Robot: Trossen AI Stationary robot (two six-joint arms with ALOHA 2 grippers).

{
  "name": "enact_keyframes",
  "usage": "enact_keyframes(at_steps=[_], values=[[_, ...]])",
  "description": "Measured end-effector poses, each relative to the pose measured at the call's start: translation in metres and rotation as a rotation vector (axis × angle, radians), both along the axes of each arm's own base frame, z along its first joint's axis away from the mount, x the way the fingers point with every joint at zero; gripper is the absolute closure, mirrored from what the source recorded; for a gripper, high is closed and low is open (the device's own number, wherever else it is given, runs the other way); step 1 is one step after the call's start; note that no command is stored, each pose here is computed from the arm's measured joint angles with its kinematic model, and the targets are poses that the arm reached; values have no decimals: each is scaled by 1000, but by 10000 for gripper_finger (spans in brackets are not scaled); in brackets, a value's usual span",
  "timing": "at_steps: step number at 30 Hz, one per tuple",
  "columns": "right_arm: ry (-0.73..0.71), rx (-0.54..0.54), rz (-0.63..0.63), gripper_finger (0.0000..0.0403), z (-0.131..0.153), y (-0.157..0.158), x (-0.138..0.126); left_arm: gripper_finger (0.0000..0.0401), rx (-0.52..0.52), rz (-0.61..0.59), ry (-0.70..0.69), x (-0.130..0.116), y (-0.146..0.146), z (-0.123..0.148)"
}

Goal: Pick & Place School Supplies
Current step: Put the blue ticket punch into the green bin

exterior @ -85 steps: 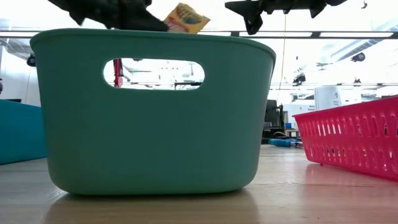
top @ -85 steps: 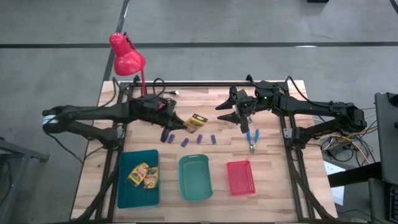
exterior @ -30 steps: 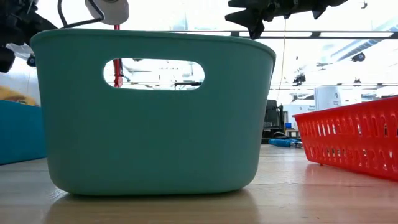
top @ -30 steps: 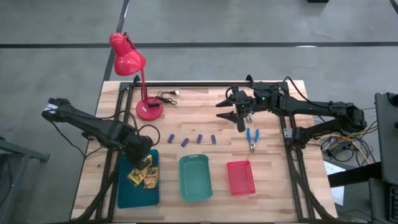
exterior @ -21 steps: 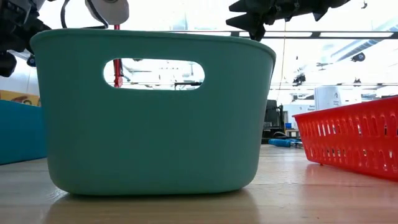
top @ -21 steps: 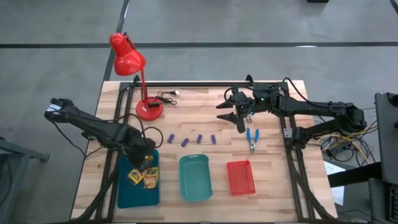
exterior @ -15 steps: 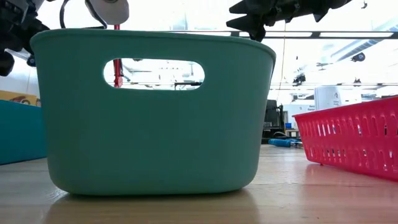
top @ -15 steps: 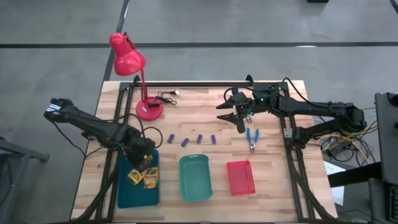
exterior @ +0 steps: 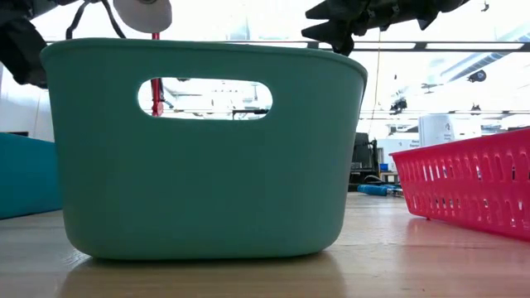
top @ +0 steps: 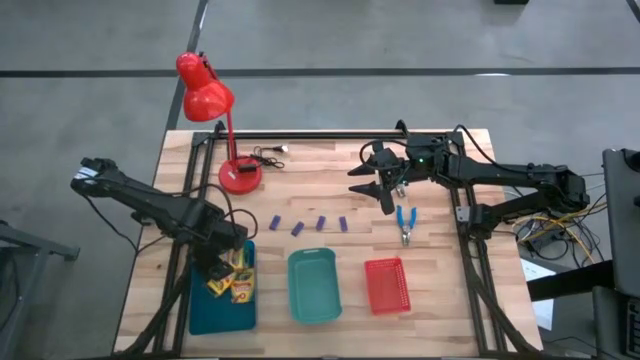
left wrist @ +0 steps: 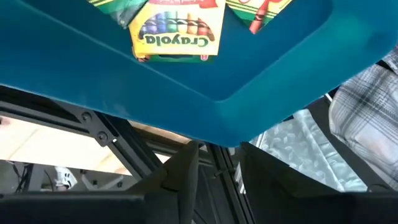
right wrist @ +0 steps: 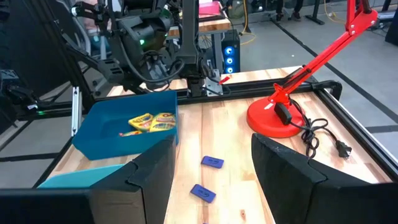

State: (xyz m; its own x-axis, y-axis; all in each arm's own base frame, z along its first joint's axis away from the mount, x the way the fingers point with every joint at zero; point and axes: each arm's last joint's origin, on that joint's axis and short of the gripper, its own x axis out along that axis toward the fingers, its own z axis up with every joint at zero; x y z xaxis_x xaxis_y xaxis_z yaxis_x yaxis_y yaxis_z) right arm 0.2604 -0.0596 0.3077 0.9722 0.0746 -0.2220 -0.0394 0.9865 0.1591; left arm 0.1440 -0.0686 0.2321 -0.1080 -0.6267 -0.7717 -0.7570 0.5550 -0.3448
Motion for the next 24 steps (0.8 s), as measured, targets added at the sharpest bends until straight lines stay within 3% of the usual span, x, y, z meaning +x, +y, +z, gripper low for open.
enact_keyframes(at_steps=[9,13,24], values=[[0,0,0,197,0,0,0,279,24,-10,-73,5,0,0],[0,0,0,197,0,0,0,279,73,-32,-238,15,-1,1],[0,0,0,197,0,0,0,279,82,-63,-821,54,-7,21]])
